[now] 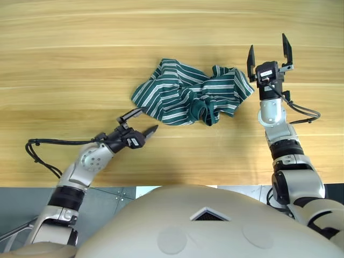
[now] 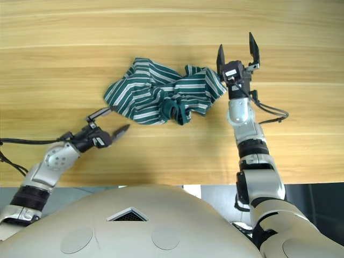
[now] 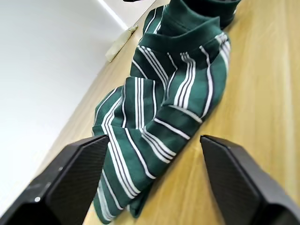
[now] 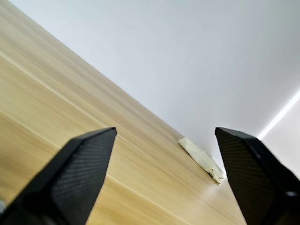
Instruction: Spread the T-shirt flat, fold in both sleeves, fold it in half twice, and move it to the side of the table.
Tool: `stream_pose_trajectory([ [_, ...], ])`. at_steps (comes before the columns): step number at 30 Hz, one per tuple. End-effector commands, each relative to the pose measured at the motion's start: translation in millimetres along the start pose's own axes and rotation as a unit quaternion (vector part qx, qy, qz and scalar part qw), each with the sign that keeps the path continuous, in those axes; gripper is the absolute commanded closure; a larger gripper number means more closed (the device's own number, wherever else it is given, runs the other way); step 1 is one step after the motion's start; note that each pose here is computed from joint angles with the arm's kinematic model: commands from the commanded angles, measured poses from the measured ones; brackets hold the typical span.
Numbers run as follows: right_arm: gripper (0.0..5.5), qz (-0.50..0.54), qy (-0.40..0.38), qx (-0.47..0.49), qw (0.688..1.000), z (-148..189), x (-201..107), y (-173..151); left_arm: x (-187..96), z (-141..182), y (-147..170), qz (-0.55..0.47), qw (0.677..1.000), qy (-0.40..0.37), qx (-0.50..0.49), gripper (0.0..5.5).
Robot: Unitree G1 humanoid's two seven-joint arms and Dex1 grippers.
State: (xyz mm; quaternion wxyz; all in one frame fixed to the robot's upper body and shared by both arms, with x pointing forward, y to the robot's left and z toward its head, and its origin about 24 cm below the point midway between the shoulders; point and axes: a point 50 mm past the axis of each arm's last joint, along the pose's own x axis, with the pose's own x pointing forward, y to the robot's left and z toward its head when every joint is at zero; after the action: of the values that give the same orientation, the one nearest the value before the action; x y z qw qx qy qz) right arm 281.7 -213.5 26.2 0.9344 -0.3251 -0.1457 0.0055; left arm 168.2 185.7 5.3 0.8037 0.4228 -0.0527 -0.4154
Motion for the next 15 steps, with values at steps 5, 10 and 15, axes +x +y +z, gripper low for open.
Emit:
stream_pose_trajectory([
  [5, 1.62, 0.000, -0.010, 0.001, 1.000, 4.0, 6.7, 1.4, 12.8, -10.8, -6.7, -0.022, 0.998, 0.036, 0.046, 1.88],
  [10, 1.62, 0.000, -0.007, 0.003, 1.000, 3.3, 6.2, 3.5, 15.0, -11.2, -9.5, -0.022, 0.998, 0.033, 0.038, 1.88],
  [15, 1.62, 0.004, -0.004, 0.006, 1.000, 2.8, 6.4, 7.5, 16.2, -10.1, -13.5, -0.026, 0.999, 0.029, 0.029, 2.59],
])
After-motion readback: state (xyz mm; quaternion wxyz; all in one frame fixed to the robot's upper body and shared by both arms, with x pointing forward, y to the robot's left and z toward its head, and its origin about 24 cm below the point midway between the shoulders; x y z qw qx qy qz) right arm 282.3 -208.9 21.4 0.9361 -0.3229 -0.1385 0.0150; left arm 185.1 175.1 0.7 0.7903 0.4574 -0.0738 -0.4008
